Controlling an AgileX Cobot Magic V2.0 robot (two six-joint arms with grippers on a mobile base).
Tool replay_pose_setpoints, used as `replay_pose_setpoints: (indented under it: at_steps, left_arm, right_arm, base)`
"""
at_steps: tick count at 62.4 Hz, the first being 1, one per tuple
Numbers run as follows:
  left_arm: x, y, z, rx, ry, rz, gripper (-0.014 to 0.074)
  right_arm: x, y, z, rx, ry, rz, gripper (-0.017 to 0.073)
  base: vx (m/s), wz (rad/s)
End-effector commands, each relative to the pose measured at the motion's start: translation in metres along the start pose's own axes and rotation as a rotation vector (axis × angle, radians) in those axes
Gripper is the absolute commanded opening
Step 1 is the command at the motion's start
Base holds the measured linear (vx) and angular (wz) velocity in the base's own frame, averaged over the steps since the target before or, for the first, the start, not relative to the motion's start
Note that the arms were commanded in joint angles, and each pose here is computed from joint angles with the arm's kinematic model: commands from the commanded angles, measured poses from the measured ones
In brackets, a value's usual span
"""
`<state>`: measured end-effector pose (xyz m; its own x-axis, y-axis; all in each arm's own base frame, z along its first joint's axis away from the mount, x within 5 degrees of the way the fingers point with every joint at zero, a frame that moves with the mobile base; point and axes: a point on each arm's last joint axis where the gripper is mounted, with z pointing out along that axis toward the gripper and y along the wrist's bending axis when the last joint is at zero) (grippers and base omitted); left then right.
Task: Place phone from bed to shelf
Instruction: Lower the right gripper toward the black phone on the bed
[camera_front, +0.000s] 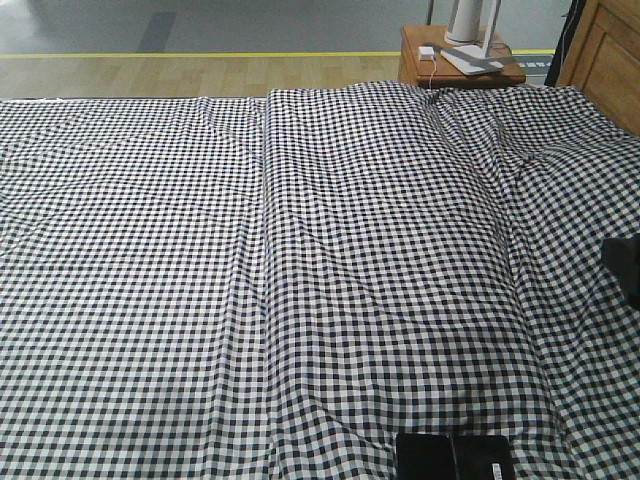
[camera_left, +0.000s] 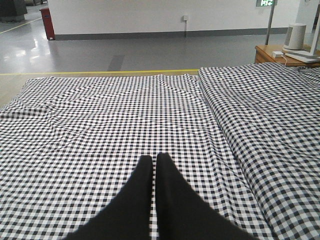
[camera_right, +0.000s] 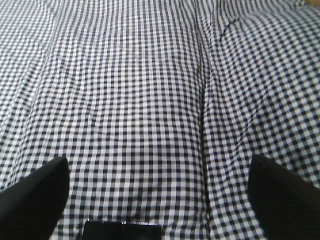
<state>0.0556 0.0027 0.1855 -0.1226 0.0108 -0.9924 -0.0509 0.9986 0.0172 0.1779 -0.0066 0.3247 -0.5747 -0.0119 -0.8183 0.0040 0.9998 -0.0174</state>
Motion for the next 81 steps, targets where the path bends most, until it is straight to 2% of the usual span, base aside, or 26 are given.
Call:
replay_pose_setpoints:
  at_steps: [1, 8, 13, 19, 23, 31, 36, 44, 48, 68, 81]
  left_arm:
    - [-0.004, 0.0, 0.0, -0.003, -0.071, -0.009, 0.0001]
    - [-0.004, 0.0, 0.0, -0.003, -0.071, -0.009, 0.0001]
    - [-0.004, 0.0, 0.0, -0.003, -0.071, -0.009, 0.0001]
    - [-0.004, 0.0, 0.0, -0.003, -0.071, -0.009, 0.0001]
    - [-0.004, 0.0, 0.0, -0.003, -0.071, -0.009, 0.0001]
    - [-0.004, 0.0, 0.0, -0.003, -0.071, -0.009, 0.0001]
    - [-0.004, 0.0, 0.0, -0.003, -0.071, -0.009, 0.0001]
    - [-0.004, 0.0, 0.0, -0.003, -0.071, -0.009, 0.0001]
    - [-0.004, 0.0, 0.0, -0.003, -0.071, -0.009, 0.0001]
    - [-0.004, 0.0, 0.0, -0.003, -0.071, -0.009, 0.0001]
    - [-0.004, 0.0, 0.0, -0.003, -0.071, -0.009, 0.0001]
  right_arm:
    - [-0.012, -0.001, -0.003, 0.003, -0.058, 0.029, 0.0715]
    - [-0.011, -0.001, 0.0, -0.001, -0.003, 0.097, 0.0713]
    - [-0.013, -0.002, 0.003, 0.003, 0.054, 0.125, 0.0711]
    - [-0.025, -0.003, 0.005, 0.014, 0.108, 0.178, 0.0707]
    - [-0.037, -0.005, 0.007, 0.034, 0.129, 0.188, 0.0706]
    - [-0.058, -0.013, 0.017, 0.087, 0.197, 0.173, 0.0703]
    - [-0.068, -0.027, 0.027, 0.13, 0.231, 0.21, 0.0699]
    - [-0.079, -0.067, 0.043, 0.212, 0.264, 0.29, 0.0685]
    - [-0.079, -0.087, 0.053, 0.222, 0.301, 0.318, 0.0678]
    - [-0.046, -0.155, 0.123, 0.086, 0.486, 0.43, 0.0662]
    - [-0.006, -0.182, 0.165, -0.044, 0.577, 0.529, 0.0651]
  base:
    - [0.0, 0.0]
    - [0.0, 0.0]
    - [0.0, 0.0]
    - [0.0, 0.0]
    - [0.0, 0.0]
    - [0.0, 0.0]
    - [0.0, 0.0]
    - [0.0, 0.0]
    - [0.0, 0.0]
    - [0.0, 0.0]
    - [0.0, 0.0]
